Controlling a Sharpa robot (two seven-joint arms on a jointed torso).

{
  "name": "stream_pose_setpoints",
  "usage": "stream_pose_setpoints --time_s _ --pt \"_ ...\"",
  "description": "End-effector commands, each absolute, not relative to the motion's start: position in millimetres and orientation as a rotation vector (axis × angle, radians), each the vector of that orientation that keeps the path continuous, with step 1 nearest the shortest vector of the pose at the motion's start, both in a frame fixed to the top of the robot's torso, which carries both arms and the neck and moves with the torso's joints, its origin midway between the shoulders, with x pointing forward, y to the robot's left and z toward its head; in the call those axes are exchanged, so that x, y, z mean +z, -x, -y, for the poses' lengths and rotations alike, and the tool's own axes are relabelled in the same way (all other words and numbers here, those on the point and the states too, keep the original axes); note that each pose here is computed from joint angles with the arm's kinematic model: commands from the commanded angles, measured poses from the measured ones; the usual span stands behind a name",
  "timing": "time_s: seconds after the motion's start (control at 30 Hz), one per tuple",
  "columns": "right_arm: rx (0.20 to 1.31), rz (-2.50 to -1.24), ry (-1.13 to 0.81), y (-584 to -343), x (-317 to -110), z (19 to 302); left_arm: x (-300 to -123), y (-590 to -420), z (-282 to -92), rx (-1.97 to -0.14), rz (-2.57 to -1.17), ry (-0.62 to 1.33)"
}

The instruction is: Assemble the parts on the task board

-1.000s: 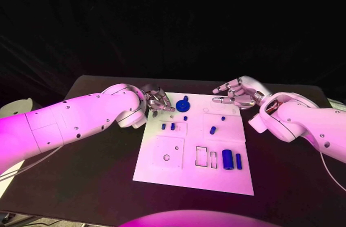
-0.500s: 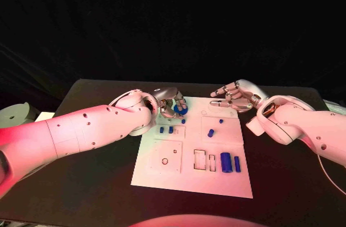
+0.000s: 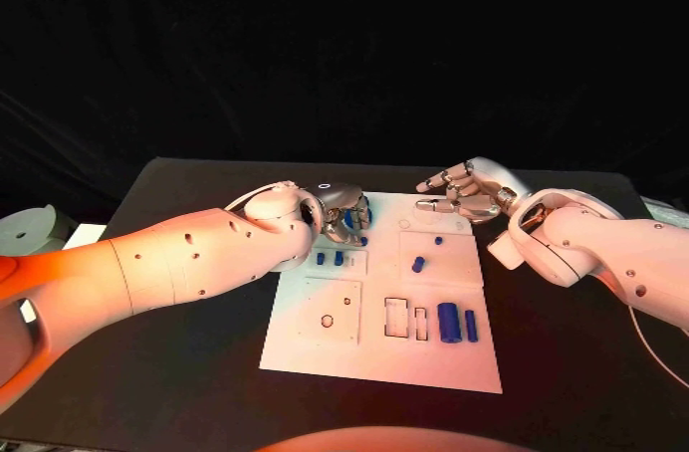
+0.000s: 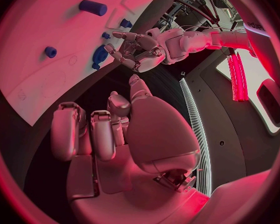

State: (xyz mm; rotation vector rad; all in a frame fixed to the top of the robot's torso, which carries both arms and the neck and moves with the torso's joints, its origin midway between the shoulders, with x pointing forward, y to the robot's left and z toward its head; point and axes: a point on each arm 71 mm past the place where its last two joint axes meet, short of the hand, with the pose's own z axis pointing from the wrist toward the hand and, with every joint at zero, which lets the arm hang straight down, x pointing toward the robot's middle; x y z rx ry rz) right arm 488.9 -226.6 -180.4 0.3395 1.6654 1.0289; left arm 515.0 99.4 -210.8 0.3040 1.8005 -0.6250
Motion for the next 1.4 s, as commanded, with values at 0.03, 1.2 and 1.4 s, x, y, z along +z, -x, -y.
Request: stream_pose_setpoints --time_s 0.03,1.2,1.4 --pt "1.038 -1.664 -0.327 -488.2 -180.3 224.8 -213.6 -515.5 -97.5 -0.585 -1.822 -0.353" --pt "1.043 -1.667 -0.324 -487.9 -180.4 222.8 -225.1 -512.7 -82.3 -0.589 -1.864 -0.408" --pt "1.044 -1.667 -0.324 -487.8 -180.3 222.6 -224.8 -514.8 -84.0 -0.579 -1.847 -0.401"
